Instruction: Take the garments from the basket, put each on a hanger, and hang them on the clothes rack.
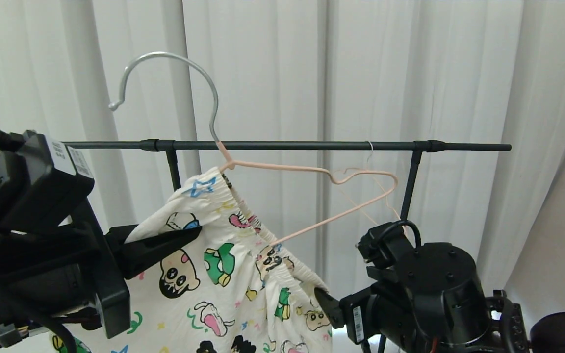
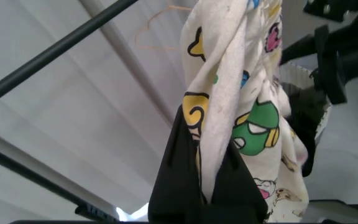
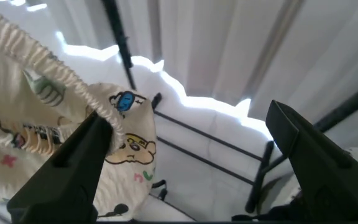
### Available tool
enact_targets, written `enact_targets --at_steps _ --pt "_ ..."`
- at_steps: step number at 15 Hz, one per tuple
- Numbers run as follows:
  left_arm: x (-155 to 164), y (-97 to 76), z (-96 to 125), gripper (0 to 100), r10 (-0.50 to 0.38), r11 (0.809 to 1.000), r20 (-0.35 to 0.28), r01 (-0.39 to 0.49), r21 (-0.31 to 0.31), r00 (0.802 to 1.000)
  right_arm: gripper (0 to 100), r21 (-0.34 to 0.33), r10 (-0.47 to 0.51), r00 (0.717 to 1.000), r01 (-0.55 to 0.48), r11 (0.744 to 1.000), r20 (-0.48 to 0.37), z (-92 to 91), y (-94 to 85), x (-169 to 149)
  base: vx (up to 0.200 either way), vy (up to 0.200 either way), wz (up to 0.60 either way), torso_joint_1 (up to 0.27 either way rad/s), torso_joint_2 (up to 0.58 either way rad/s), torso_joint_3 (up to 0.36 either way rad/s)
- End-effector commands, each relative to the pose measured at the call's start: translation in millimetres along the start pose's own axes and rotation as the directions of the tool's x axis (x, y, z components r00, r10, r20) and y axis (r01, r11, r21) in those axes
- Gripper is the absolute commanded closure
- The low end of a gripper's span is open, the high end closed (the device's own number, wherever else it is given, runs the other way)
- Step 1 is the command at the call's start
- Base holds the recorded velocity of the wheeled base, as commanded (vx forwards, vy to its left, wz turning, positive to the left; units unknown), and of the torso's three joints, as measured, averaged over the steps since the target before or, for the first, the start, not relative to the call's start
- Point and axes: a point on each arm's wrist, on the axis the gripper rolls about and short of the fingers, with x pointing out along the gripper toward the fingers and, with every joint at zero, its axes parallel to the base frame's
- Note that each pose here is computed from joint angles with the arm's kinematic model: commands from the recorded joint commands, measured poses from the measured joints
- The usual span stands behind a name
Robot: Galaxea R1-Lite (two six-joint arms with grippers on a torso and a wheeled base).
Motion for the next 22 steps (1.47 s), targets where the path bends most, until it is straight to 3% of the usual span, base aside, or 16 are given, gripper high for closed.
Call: enact_targets --at_steps 1,6,9,15,17,19,22 --pt "-2 -1.0 -3 100 0.01 1.0 -0.009 -0.01 0.001 1.0 0 0.012 -0.049 0.999 0.049 0.999 0.012 4.4 -16.6 -2 0.0 0.0 0.0 0.0 0.0 0.0" --pt "-20 -13.3 -29 100 0.001 1.0 -0.043 -0.001 0.005 0.999 0 0.031 -0.157 0.987 0.156 0.987 0.041 14.0 -55.3 -11 0.0 0.0 0.0 0.0 0.0 0.0" --pt "-26 -20.2 -45 100 -0.01 1.0 -0.076 0.01 0.001 0.997 0 0.031 -0.18 0.982 0.178 0.983 0.058 19.2 -64.4 -14 0.0 0.0 0.0 0.0 0.0 0.0" --pt "-23 -31.2 -81 100 0.0 1.0 -0.231 0.003 0.009 0.973 0 -0.003 -0.189 0.976 0.191 0.982 0.107 29.1 -76.0 -32 0.0 0.0 0.0 0.0 0.0 0.0" --pt "-15 -29.8 -84 100 0.036 0.999 -0.288 -0.027 0.032 0.957 0 -0.046 -0.14 0.985 0.145 0.988 0.098 31.6 -75.8 -42 0.0 0.0 0.0 0.0 0.0 0.0" --pt "-3 -24.6 -81 100 0.112 0.994 -0.342 -0.1 0.053 0.933 0 -0.151 -0.025 0.996 0.037 0.988 0.082 34.9 -71.4 -58 0.0 0.0 0.0 0.0 0.0 0.0" --pt "9 -18.7 -73 100 0.148 0.989 -0.357 -0.143 0.04 0.922 0 -0.279 0.116 0.992 -0.099 0.955 0.048 32.5 -55.5 -79 0.0 0.0 0.0 0.0 0.0 0.0"
